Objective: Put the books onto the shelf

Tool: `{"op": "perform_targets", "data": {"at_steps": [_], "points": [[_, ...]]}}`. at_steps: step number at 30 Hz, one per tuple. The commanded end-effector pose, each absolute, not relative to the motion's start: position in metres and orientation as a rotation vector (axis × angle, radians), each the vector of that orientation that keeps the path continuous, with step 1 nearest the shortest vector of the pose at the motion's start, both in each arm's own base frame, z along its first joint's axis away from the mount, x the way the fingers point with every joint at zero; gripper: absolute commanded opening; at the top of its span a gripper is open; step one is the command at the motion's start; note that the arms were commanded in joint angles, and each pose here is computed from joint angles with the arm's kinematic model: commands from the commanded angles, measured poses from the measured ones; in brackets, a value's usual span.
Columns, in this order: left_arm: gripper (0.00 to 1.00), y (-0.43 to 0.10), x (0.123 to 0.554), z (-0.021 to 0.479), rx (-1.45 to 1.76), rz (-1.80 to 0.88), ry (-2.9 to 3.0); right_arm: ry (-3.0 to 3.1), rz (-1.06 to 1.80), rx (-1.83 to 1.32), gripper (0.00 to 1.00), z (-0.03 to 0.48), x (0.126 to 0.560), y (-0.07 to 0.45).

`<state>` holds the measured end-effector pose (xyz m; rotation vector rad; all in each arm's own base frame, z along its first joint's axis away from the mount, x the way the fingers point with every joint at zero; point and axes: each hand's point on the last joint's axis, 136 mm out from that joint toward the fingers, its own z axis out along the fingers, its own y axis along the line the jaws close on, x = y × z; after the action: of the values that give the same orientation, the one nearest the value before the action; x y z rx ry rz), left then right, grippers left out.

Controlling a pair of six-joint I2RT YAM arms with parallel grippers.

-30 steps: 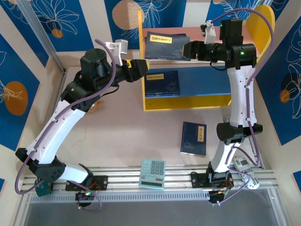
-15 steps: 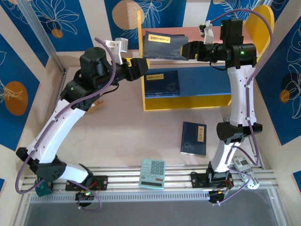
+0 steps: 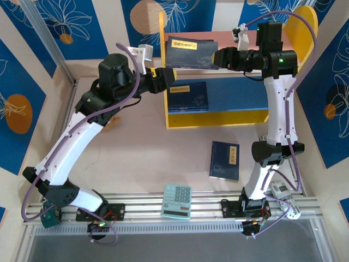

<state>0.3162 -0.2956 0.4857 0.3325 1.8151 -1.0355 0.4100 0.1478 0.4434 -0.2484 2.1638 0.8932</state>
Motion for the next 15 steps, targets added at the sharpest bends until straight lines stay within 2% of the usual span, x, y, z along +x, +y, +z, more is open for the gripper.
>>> {"op": "perform_targets", "data": {"at_steps": [1, 6, 10, 15], "points": [[0.64, -0.301, 0.312, 0.500, 0.368, -1.074, 1.766, 2.177, 1.036, -0.303, 0.40, 0.437, 0.408, 0.172], [0.64, -0.308, 0.315, 0.495, 0.371, -1.101, 1.780, 2.157, 1.037, -0.282, 0.35, 0.441, 0.413, 0.170], [0.64, -0.308, 0.315, 0.495, 0.370, -1.102, 1.781, 2.145, 1.030, -0.255, 0.50, 0.445, 0.415, 0.165], [0.63, -0.304, 0.312, 0.494, 0.363, -1.094, 1.784, 2.133, 1.000, -0.229, 0.53, 0.451, 0.409, 0.153]]}}
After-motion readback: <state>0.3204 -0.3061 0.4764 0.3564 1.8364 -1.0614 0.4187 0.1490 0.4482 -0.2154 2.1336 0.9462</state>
